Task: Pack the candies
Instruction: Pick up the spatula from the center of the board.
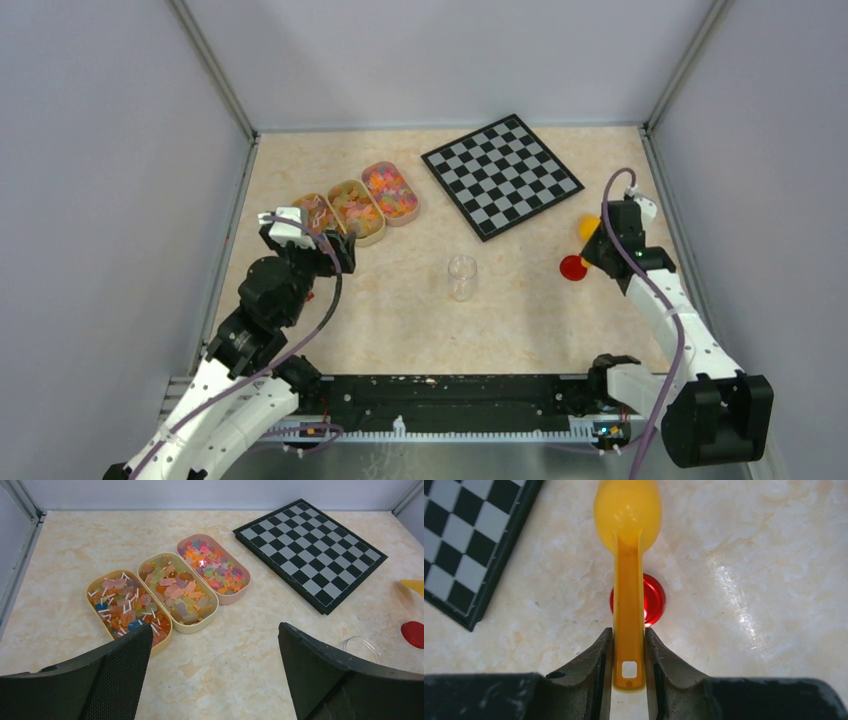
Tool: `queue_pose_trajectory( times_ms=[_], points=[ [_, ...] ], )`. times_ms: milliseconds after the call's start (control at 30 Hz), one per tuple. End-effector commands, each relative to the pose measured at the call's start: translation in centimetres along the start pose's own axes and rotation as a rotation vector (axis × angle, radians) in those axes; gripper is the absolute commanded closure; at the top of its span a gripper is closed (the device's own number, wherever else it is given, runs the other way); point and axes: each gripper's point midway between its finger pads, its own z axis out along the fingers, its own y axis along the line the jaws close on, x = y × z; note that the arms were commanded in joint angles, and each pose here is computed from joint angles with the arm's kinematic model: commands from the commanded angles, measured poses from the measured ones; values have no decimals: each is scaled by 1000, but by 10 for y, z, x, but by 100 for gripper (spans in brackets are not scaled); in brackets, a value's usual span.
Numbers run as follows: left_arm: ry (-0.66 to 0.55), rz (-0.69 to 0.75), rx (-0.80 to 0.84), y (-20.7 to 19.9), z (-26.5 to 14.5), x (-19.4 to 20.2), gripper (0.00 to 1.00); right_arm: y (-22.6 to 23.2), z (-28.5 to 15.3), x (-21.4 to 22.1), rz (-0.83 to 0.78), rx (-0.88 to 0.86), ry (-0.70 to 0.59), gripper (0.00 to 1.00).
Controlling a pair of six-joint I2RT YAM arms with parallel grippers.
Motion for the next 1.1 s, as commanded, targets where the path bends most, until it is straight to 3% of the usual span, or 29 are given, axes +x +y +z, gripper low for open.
queue_pose_trajectory(
  times_ms=[0, 300, 633, 700, 767, 900, 1067],
  points=[
    [-44, -24, 70, -13, 3, -5, 1, 48, -40, -35, 78, -238, -35, 87],
    [-119, 39, 382, -77, 11, -39, 2, 102, -118, -55, 217, -596, 2, 87],
    [-285, 289, 684, -137, 33, -54, 5, 157, -189, -35, 434, -1090, 260, 88],
    [-330, 286, 691, -141, 36, -59, 4, 162, -199, -34, 450, -1148, 303, 88],
    [-361, 184, 639, -138, 43, -73, 1, 165, -212, -35, 451, -1213, 330, 88],
    [-234, -101, 606, -144, 53, -91, 1, 168, -244, -49, 484, -1353, 311, 88],
    [-156, -477, 721, -167, 37, -108, 1, 164, -276, -64, 559, -1469, 275, 88]
  ],
)
